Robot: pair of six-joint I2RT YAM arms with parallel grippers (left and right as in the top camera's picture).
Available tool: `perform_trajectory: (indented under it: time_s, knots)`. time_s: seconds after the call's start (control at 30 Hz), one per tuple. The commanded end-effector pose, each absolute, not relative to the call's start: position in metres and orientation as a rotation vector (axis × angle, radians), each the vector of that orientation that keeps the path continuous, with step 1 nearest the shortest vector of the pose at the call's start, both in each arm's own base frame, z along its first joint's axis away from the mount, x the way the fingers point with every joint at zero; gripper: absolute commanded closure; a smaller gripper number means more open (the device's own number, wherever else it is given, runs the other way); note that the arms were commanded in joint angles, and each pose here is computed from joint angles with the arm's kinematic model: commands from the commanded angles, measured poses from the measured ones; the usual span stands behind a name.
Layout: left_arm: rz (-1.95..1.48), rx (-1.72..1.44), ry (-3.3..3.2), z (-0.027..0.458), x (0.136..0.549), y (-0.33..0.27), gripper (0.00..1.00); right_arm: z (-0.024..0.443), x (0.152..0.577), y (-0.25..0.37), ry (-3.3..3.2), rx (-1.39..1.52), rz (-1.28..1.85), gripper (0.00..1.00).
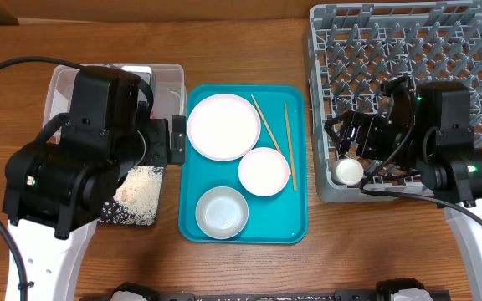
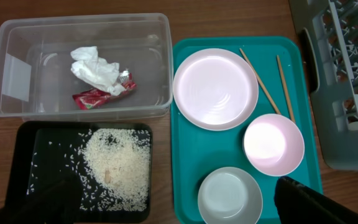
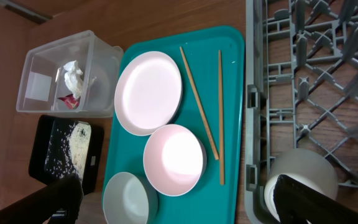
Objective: Sort waste into correct bins and load items into the dishwasher
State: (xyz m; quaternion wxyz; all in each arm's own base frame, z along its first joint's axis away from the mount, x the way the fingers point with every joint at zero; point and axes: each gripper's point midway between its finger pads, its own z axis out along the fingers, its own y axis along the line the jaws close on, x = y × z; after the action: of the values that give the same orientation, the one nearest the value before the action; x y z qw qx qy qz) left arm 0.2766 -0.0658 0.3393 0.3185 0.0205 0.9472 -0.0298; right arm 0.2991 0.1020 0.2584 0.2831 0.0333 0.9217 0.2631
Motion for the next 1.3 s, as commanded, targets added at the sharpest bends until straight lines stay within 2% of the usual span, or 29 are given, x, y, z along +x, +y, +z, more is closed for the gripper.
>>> perform_trajectory:
  time_s: [0.0, 0.23, 0.37, 0.47, 0.97, 1.27]
  knots:
    - [-0.054, 0.078, 2.491, 0.339, 0.279, -0.066, 0.0, 0.266, 0.302, 0.101, 2.443, 0.085, 0.693, 0.0]
    - [-0.023, 0.066, 2.422, 0.356, 0.263, -0.053, 0.0, 0.266, 0.302, 0.101, 2.443, 0.085, 0.693, 0.0]
    - [-0.042, -0.011, 2.222, 0.379, 0.268, -0.041, 0.0, 0.266, 0.302, 0.101, 2.444, 0.085, 0.693, 0.0]
    - [-0.085, -0.045, 2.081, 0.379, 0.269, -0.037, 0.0, 0.266, 0.302, 0.101, 2.443, 0.085, 0.693, 0.0]
    - [-0.256, -0.026, 1.682, 0.291, 0.239, -0.04, 0.0, 0.266, 0.302, 0.101, 2.443, 0.085, 0.693, 0.0]
    - [-0.232, -0.024, 1.546, 0.245, 0.232, -0.034, 0.0, 0.266, 0.302, 0.101, 2.443, 0.085, 0.693, 0.0]
